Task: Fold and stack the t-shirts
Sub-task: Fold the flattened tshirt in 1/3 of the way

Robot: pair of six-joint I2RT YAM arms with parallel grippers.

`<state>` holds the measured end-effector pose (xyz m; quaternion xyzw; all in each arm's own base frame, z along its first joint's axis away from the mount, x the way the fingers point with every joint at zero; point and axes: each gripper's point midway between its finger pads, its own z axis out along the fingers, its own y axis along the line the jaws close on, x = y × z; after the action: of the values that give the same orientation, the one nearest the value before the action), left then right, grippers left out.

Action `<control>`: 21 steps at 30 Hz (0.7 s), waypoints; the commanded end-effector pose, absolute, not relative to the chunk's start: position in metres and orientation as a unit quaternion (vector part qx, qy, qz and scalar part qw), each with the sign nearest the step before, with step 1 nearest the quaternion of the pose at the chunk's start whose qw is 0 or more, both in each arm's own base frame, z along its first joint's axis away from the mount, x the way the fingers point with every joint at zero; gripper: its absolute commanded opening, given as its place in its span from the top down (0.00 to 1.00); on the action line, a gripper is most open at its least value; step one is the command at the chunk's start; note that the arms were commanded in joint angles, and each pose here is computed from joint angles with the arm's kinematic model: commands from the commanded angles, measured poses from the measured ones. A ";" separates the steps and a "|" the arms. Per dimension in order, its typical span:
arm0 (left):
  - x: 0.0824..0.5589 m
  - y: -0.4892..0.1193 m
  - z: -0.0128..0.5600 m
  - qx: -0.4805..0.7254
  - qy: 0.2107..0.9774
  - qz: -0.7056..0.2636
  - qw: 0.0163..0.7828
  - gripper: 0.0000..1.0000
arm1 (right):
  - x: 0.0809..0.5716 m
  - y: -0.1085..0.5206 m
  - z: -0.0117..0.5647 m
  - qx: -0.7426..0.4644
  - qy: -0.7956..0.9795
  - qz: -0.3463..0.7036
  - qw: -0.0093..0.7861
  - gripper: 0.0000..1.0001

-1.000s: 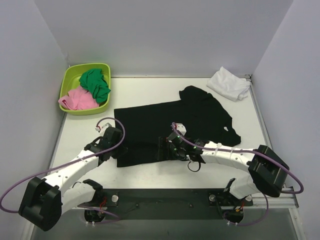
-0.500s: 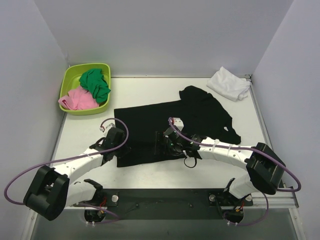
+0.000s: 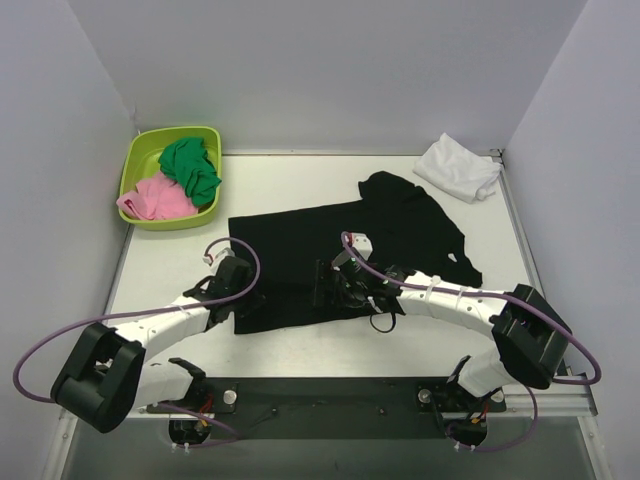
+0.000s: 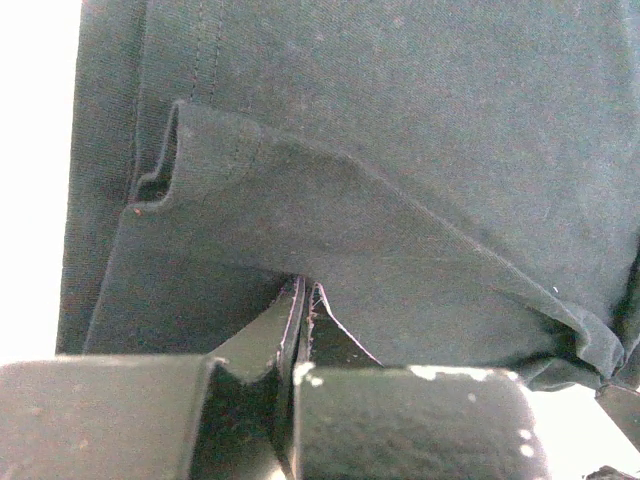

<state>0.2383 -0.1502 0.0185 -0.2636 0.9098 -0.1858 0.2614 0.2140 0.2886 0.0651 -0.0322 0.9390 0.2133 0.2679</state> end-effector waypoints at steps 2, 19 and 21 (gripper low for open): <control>0.226 -0.145 0.010 -0.264 0.914 -0.176 0.252 1.00 | 0.215 0.282 0.057 -0.034 0.944 0.196 0.263 0.00; 0.221 -0.137 0.018 -0.267 0.913 -0.165 0.259 1.00 | 0.214 0.269 0.034 -0.022 0.953 0.174 0.246 0.00; 0.221 -0.137 0.018 -0.267 0.913 -0.166 0.259 1.00 | 0.216 0.267 0.032 -0.021 0.954 0.171 0.246 0.00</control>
<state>0.2251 -0.1426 0.0192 -0.2668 0.9117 -0.1776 0.2571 0.2135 0.2747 0.0406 -0.0237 0.9506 0.1852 0.2480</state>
